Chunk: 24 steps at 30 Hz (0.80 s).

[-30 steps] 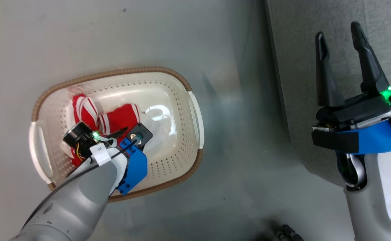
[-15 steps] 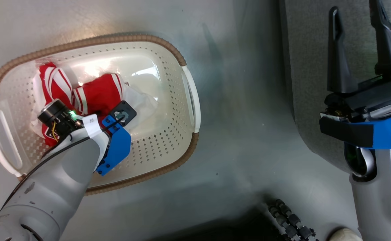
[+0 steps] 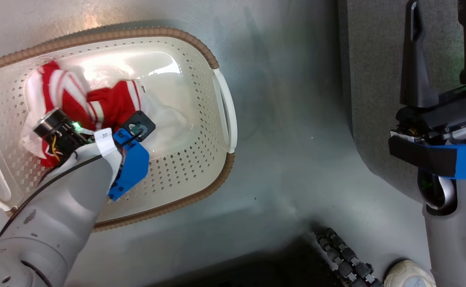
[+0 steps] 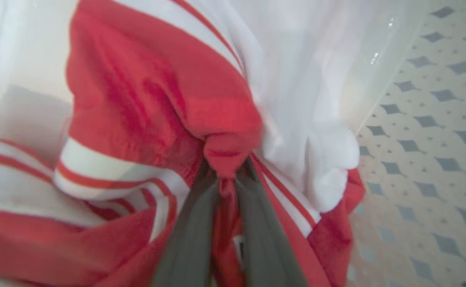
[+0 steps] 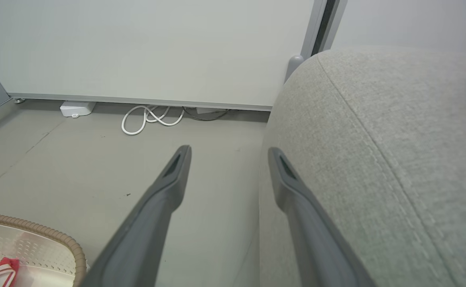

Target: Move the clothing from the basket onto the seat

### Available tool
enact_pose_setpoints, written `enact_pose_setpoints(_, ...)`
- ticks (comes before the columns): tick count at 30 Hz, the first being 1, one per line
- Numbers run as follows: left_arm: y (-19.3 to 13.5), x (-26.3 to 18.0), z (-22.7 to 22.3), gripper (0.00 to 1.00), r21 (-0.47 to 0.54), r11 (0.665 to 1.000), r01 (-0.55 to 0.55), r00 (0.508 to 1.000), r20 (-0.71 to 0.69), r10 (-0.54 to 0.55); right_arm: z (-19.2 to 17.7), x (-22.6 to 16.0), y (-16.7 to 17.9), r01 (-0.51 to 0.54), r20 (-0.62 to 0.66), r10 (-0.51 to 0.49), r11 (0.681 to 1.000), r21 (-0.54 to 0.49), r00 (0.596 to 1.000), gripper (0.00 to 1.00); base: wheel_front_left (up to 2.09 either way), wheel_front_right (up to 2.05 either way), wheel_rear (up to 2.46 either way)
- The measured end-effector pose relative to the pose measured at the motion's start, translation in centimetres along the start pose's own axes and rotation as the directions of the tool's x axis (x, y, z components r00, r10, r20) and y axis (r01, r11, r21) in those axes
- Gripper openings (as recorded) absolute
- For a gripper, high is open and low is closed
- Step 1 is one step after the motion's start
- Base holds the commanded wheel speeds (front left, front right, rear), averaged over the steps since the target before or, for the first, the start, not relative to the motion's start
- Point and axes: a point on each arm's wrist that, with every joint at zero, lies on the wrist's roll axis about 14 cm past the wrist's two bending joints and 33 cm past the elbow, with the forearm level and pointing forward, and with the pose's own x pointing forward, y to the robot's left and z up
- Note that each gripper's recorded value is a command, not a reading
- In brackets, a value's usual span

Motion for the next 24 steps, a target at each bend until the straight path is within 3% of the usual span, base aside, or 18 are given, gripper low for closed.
enact_pose_setpoints(14, -1.2, -3.9, 4.3, 0.0, -0.057, 0.998, -0.02, 0.98, 0.197, 0.031, 3.6, 0.0, 0.4, -0.006, 0.067, 0.005, 1.0, 0.015, 0.998, 1.0, 0.0, 0.0, 0.0)
enact_pose_setpoints(24, -2.3, -9.7, 6.2, 0.0, -0.151, 0.986, -0.067, 0.929, 0.352, 0.117, 9.0, -1.7, 0.7, -0.008, 0.152, 0.003, 0.999, 0.032, 0.988, 1.0, 0.0, 0.0, 0.0)
